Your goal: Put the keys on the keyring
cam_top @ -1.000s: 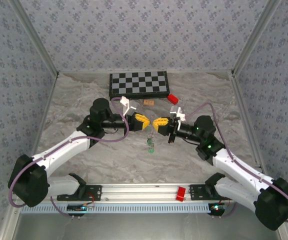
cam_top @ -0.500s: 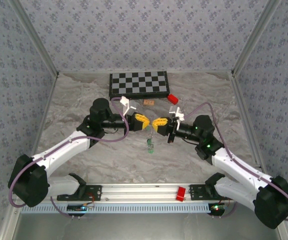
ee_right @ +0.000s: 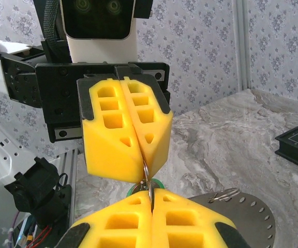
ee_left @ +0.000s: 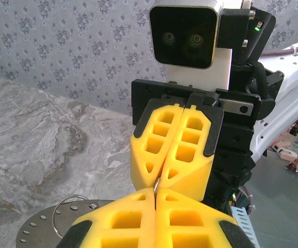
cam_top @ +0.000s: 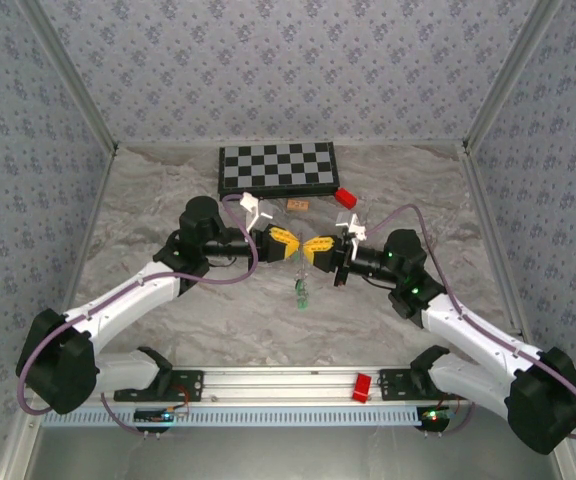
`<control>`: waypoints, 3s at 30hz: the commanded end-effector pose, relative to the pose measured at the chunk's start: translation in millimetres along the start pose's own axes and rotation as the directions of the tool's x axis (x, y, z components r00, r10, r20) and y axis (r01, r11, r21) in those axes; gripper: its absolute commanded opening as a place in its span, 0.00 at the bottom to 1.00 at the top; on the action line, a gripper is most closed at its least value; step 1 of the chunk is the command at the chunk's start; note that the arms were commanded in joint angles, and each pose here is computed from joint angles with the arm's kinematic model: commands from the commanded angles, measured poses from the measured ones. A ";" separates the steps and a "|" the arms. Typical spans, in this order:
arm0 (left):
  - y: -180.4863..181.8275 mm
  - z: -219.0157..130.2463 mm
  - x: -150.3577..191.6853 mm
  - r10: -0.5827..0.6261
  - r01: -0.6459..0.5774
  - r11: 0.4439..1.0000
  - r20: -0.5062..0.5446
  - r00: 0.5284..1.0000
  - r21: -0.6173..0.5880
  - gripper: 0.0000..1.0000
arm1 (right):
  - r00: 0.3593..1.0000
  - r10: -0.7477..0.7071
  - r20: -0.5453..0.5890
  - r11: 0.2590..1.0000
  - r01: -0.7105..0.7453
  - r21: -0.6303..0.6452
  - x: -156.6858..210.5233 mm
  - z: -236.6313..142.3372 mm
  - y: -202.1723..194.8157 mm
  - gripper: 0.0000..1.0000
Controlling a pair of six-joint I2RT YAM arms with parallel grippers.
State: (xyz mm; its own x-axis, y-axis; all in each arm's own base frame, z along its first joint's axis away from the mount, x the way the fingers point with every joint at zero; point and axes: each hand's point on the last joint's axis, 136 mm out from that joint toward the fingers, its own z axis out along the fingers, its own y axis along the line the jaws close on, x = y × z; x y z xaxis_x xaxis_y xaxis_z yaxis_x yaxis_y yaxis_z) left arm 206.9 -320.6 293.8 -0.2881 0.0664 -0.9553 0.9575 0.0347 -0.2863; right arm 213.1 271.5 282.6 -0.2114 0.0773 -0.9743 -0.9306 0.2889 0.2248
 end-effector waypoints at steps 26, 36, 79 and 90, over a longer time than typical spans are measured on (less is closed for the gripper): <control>-29.1 -2.2 0.7 0.136 -0.135 0.990 -0.015 0.991 0.037 0.44 | 0.989 0.139 0.053 0.988 -0.143 0.065 -29.6 0.3 -25.5 0.00; -9.0 -8.4 -14.4 0.076 -0.072 0.994 0.043 0.996 -0.086 0.47 | 0.994 0.089 0.067 0.994 -0.094 0.064 -30.8 -5.1 -21.9 0.00; 29.5 -2.7 -17.8 -0.140 0.160 0.982 0.187 0.972 -0.100 0.29 | 0.975 0.037 0.217 0.997 -0.022 -0.074 -69.2 -5.9 -9.4 0.00; 22.8 6.2 -19.5 -0.136 0.148 0.987 0.167 0.976 -0.062 0.31 | 0.976 0.044 0.212 0.996 -0.028 -0.080 -67.5 -4.8 -9.8 0.00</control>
State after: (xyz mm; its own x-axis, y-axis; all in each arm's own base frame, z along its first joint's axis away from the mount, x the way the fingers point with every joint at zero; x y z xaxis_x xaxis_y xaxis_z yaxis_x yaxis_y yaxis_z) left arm 239.0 -326.1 281.3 -0.4697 -0.0793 -0.8793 0.8678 0.1414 -0.4763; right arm 239.6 260.8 326.4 -0.2376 0.2583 -0.9364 -0.9262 0.2304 0.2986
